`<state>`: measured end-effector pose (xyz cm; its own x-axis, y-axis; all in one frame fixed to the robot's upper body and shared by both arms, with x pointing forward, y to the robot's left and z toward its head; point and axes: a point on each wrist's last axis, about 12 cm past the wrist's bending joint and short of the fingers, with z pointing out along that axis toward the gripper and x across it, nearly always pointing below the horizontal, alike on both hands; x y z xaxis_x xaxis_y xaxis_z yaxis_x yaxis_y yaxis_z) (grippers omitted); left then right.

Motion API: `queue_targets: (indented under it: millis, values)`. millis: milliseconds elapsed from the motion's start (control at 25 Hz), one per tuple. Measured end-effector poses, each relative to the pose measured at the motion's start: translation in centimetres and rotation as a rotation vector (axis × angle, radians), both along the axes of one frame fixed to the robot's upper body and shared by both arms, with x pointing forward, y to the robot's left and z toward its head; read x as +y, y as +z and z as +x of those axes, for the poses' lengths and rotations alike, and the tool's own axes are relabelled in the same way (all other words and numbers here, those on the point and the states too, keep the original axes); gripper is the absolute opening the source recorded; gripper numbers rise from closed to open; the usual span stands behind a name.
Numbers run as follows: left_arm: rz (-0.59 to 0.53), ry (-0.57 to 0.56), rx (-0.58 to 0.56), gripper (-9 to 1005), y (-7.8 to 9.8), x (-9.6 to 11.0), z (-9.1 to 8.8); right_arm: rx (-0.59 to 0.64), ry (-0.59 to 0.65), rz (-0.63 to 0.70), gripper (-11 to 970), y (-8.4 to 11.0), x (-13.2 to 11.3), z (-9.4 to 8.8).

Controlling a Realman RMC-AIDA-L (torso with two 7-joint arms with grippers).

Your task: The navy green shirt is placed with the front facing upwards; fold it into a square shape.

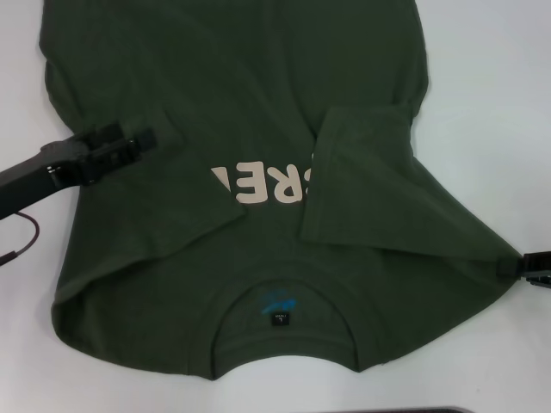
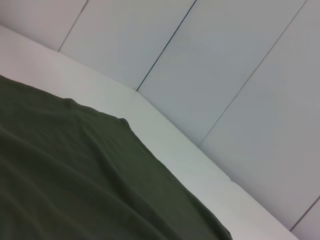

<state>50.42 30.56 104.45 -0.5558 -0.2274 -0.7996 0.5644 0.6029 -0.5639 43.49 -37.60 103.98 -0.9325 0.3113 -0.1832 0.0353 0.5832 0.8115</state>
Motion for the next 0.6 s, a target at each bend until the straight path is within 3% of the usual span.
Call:
queue_targets:
  millis: [600]
  values:
    - [-0.013,0.012,0.019,888,0.6,2.0,-0.6,-0.059,-0.057,0.065,43,-1.1,-0.2,-4.5]
